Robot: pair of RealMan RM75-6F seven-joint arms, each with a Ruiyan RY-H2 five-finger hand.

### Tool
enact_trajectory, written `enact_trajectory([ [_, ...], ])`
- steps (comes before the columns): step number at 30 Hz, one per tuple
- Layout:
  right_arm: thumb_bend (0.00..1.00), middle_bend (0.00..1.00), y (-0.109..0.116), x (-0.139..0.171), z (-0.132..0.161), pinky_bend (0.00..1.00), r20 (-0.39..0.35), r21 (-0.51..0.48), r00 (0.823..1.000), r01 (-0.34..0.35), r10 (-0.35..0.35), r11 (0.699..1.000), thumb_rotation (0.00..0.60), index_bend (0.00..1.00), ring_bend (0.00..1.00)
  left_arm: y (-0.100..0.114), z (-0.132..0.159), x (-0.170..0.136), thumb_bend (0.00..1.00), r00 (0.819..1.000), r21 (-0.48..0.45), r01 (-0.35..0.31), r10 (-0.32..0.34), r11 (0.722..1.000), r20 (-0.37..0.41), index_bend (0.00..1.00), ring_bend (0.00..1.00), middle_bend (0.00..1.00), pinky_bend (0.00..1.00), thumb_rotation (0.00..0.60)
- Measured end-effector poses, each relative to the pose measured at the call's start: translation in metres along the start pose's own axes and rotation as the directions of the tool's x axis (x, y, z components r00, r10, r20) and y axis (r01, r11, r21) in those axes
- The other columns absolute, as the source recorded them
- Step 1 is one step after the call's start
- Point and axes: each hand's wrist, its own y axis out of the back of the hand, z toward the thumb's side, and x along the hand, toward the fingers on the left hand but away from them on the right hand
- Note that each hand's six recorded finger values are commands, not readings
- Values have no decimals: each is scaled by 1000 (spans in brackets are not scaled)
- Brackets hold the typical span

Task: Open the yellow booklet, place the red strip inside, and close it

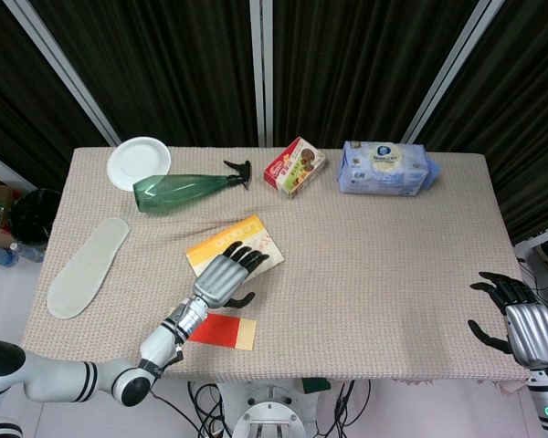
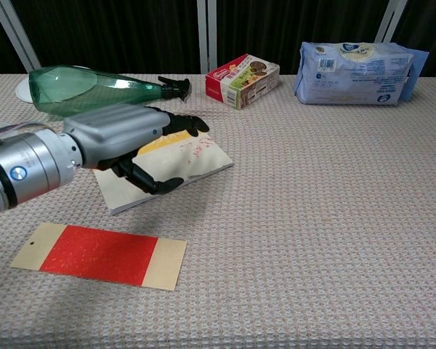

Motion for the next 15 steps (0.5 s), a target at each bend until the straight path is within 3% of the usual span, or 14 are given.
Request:
enact_trajectory([
  [5, 212, 177, 0, -2, 1, 211, -4, 1, 1000, -3, 3, 1000, 600, 321, 168, -13, 2, 8, 331, 1000, 17, 24, -24, 1000, -9, 90, 106, 124, 94, 584],
  [15, 212, 177, 0, -1, 3, 211, -7, 2, 1000, -1, 1, 1000, 600, 322, 168, -24, -11, 16, 332, 997, 23, 48, -47, 999, -65, 91, 106, 124, 93, 600],
])
